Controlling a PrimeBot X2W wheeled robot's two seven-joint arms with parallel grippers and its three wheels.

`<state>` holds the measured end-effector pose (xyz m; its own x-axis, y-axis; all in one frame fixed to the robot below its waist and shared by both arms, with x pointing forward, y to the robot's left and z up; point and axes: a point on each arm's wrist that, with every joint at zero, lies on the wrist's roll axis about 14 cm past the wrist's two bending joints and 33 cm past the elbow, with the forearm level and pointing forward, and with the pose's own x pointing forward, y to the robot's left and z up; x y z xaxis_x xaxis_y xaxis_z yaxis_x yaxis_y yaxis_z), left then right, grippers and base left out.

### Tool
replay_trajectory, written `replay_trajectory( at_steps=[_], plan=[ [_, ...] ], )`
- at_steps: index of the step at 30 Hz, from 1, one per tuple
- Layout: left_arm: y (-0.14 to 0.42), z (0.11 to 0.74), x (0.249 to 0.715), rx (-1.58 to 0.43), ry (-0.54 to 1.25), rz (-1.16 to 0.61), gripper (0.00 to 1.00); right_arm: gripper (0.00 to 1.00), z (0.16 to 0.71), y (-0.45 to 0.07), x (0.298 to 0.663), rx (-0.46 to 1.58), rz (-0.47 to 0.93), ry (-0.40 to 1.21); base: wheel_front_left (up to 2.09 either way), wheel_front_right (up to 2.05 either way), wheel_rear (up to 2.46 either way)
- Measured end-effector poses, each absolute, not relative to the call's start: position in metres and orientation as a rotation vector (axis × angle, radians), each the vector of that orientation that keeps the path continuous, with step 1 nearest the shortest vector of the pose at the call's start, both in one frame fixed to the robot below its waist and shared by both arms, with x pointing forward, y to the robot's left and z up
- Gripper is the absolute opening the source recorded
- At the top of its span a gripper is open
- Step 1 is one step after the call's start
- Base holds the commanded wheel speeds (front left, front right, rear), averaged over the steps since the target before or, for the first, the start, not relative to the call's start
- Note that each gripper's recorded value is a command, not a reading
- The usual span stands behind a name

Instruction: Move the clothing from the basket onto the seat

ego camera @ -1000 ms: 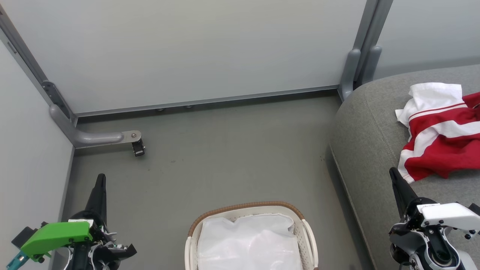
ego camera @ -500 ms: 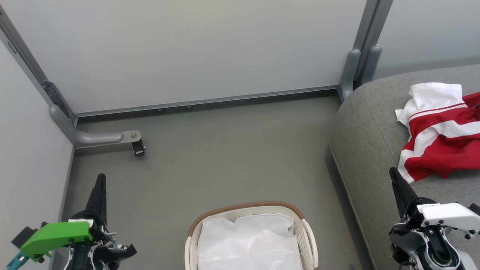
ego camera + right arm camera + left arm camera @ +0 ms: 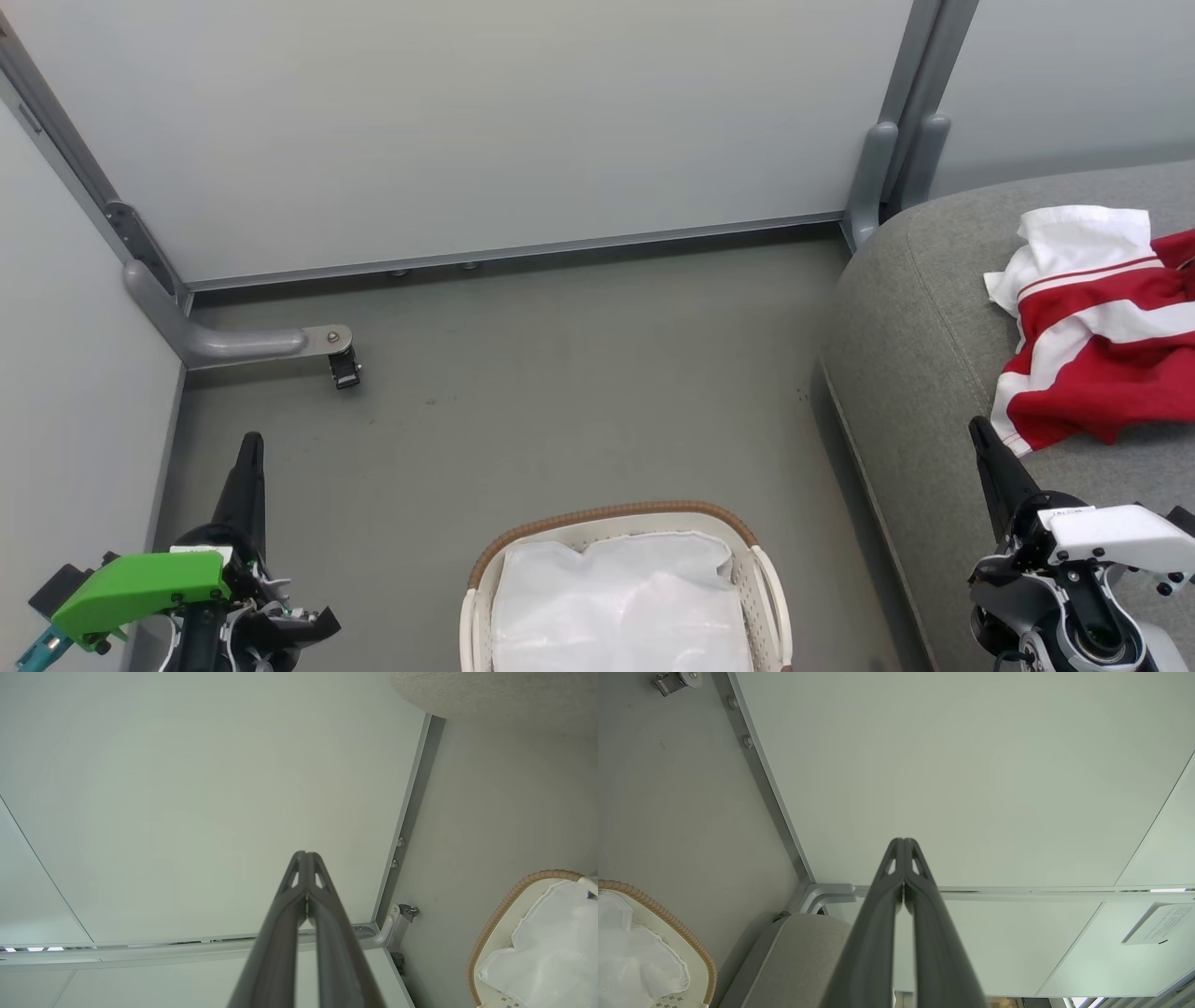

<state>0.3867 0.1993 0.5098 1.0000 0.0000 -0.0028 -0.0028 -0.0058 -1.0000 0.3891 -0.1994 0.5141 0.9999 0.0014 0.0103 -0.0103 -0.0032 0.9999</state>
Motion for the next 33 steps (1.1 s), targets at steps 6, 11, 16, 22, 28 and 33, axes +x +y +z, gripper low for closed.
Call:
replay_trajectory(
  at_steps=[6,11,16,22,28,33],
  plan=[
    [0.1993,0.5098,0.3867,-1.577,0.002,0.002,0.00,0.00,0.5141,-0.1994,0.3891,1.574,0.009,-0.007,0.00,0.00,0.00],
    [0.1993,0.5098,0.3867,-1.577,0.002,0.002,0.00,0.00,0.5141,-0.1994,0.3891,1.574,0.009,-0.007,0.00,0.00,0.00],
    [0.1993,0.5098,0.3867,-1.577,0.002,0.002,0.00,0.00,0.5141,-0.1994,0.3891,1.574,0.009,-0.007,0.00,0.00,0.00],
    [0.1993,0.5098,0.3867,-1.577,0.002,0.002,0.00,0.00,0.5141,-0.1994,0.3891,1.574,0.009,-0.007,0.00,0.00,0.00],
    [0.1993,0.5098,0.3867,-1.577,0.002,0.002,0.00,0.00,0.5141,-0.1995,0.3891,1.574,0.009,-0.007,0.00,0.00,0.00],
    [0.1993,0.5098,0.3867,-1.577,0.002,0.002,0.00,0.00,0.5141,-0.1994,0.3891,1.574,0.009,-0.007,0.00,0.00,0.00]
  ],
)
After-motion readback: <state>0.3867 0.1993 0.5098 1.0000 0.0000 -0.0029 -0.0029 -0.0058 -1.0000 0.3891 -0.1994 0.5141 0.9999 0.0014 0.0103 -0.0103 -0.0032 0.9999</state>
